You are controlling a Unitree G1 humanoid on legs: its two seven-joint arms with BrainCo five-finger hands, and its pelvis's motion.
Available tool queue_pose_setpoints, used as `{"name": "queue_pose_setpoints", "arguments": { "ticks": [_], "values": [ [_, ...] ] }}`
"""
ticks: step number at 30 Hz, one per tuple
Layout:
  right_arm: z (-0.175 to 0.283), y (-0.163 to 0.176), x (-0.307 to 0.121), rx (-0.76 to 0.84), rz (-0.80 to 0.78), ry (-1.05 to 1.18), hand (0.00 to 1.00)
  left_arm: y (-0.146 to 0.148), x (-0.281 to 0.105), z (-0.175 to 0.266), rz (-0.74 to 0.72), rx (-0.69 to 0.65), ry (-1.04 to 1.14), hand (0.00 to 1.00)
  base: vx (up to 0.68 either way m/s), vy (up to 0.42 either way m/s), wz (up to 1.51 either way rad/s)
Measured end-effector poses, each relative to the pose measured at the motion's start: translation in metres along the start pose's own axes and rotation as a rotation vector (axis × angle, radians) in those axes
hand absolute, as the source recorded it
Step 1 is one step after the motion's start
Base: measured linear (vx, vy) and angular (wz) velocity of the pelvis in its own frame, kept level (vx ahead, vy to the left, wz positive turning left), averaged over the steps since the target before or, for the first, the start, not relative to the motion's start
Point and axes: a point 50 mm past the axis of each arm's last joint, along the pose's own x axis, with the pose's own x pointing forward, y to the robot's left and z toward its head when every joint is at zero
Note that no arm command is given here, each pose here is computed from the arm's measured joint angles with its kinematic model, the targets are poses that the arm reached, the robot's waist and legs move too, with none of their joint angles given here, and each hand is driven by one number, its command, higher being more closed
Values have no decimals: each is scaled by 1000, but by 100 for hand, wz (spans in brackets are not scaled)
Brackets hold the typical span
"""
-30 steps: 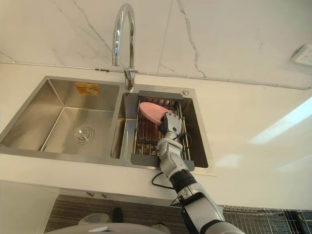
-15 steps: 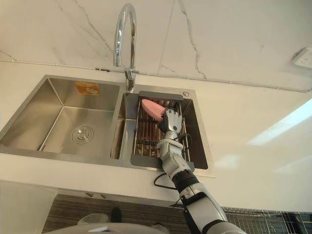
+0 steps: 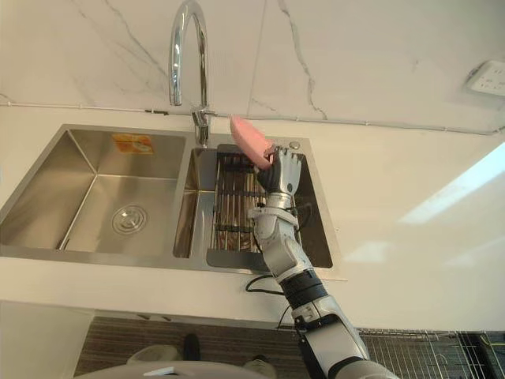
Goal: Walk over to the sink, pick up the cup, carry it to the dishwasher, place the cup inside the dishwasher, then close the dishwasher door
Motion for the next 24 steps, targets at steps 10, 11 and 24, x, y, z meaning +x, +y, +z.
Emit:
{"name": "queue_pose_setpoints", "arguments": {
  "ticks": [10, 11, 24],
  "values": [
    [19, -18, 3, 72, -68, -71, 100, 1, 0, -2, 11, 17, 6, 0, 9, -27, -7],
    [20, -22, 3, 57, -80, -84, 100, 1, 0, -2, 13, 26, 8, 0, -17, -17, -4],
    [-59, -148, -1, -295, -388, 35, 100, 10, -2, -22, 36, 20, 89, 0, -24, 42, -61]
  ]
}}
